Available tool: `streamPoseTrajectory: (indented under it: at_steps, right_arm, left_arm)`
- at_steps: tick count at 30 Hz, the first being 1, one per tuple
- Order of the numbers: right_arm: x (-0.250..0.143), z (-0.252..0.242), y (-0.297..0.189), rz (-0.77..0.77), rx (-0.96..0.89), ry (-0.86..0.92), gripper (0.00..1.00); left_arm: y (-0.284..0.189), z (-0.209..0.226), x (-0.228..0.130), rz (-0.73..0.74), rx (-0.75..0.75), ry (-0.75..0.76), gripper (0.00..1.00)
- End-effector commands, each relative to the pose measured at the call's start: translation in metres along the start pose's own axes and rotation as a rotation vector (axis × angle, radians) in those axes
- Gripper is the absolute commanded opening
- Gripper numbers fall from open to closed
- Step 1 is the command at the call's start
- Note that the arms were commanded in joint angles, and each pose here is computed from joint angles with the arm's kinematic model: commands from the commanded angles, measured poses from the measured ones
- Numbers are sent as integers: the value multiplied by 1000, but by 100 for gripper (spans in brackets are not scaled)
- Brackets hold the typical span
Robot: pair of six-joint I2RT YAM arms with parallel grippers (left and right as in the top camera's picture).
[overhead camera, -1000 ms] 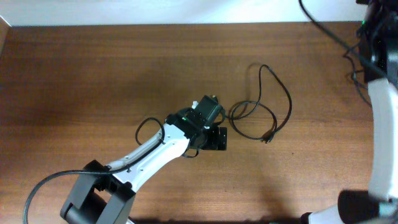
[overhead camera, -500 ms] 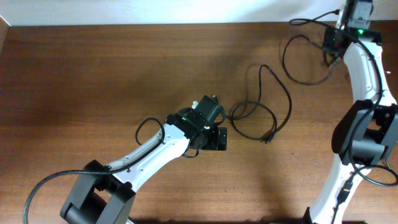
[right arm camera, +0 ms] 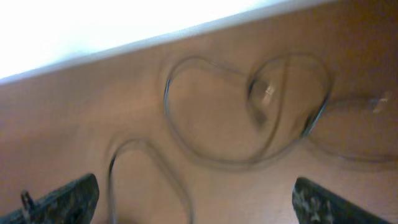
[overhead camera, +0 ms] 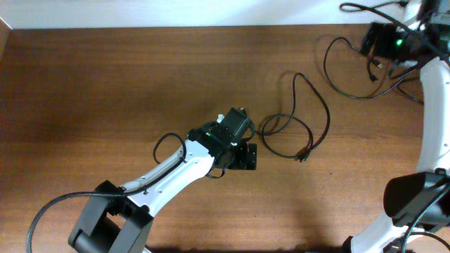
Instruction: Untangle cables
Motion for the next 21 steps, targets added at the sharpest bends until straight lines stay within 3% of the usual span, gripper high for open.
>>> streamPoseTrajectory:
  at_steps: [1,4,12,15,21]
  right_arm:
    - [-13,32,4,112,93,118,99]
    - [-35,58,0,276,96,257,98]
    - [-51,161,-1,322,216,32,99]
    - [-55,178,4,298,159,-11,98]
    - [-87,172,38,453,-52,400,99]
  left_arm:
    - [1,-1,0,9,-5,17,99]
    - [1,-1,0,9,-5,17,99]
    - [1,-1,0,10,-5,17,99]
    - [1,-1,0,10,-5,17,99]
    - [1,-1,0,10,-5,17,99]
Point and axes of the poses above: each gripper's point midway between its finger pads, its own y axis out along the fingers, its own z axis along the line the jaws close on, x = y × z, the point moved 10 cm from there along -y, back along the fingers, and after that the axes turned 12 degrees about -y, right-handed, at the moved point
